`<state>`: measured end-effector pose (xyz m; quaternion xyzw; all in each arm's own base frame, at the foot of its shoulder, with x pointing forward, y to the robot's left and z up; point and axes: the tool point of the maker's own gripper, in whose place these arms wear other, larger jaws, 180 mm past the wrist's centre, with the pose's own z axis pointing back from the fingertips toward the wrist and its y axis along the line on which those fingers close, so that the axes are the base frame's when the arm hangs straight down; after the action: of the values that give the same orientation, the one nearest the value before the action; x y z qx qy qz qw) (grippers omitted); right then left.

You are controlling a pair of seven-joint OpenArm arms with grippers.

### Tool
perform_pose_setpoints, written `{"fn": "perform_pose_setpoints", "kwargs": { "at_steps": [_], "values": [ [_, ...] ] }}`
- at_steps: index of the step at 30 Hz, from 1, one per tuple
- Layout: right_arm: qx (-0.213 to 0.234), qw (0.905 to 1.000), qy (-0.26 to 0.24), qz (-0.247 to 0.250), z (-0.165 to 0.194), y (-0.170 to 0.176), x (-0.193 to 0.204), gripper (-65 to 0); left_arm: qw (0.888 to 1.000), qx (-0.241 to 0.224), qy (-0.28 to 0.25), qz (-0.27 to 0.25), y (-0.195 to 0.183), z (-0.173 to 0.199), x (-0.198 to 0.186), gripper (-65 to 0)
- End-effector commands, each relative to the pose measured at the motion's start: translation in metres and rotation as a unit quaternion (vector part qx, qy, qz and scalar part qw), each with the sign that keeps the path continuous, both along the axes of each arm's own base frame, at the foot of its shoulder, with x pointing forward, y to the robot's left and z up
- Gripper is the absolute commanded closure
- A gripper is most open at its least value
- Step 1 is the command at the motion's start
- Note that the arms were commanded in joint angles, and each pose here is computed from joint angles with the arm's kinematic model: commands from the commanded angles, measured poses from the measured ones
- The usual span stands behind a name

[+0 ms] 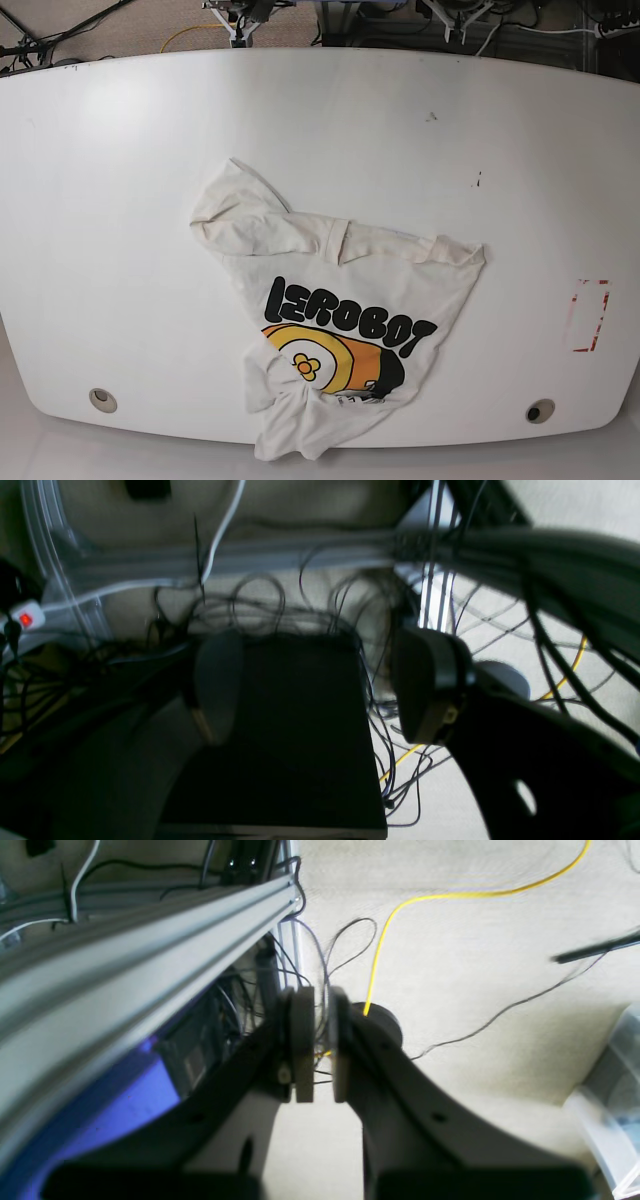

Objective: Fold the T-shirt properly

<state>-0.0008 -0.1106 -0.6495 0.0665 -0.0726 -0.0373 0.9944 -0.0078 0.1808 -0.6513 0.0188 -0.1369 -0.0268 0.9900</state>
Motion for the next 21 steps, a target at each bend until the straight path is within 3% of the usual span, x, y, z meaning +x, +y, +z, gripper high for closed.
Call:
{"fn": "perform_pose_setpoints", "kwargs": {
  "at_steps": [1, 14, 21],
  "values": [
    [0.0, 0.9999, -0.014, -0.002, 0.005, 0.004, 0.003, -5.1, 1.0, 0.001, -0.011, -0.004, 0.002, 0.003, -0.002, -43.2],
    [-0.012, 0.9998, -0.017, 0.003, 0.021, -0.006, -0.036, -5.1, 0.997, -0.009, -0.073, -0.028, -0.005, 0.039, -0.023, -43.2],
    [-0.006, 0.9981, -0.04, 0.046, 0.041, 0.006, -0.048, -5.1, 0.995, -0.012, -0.088, -0.036, -0.005, 0.061, -0.038, -43.1]
  ]
}}
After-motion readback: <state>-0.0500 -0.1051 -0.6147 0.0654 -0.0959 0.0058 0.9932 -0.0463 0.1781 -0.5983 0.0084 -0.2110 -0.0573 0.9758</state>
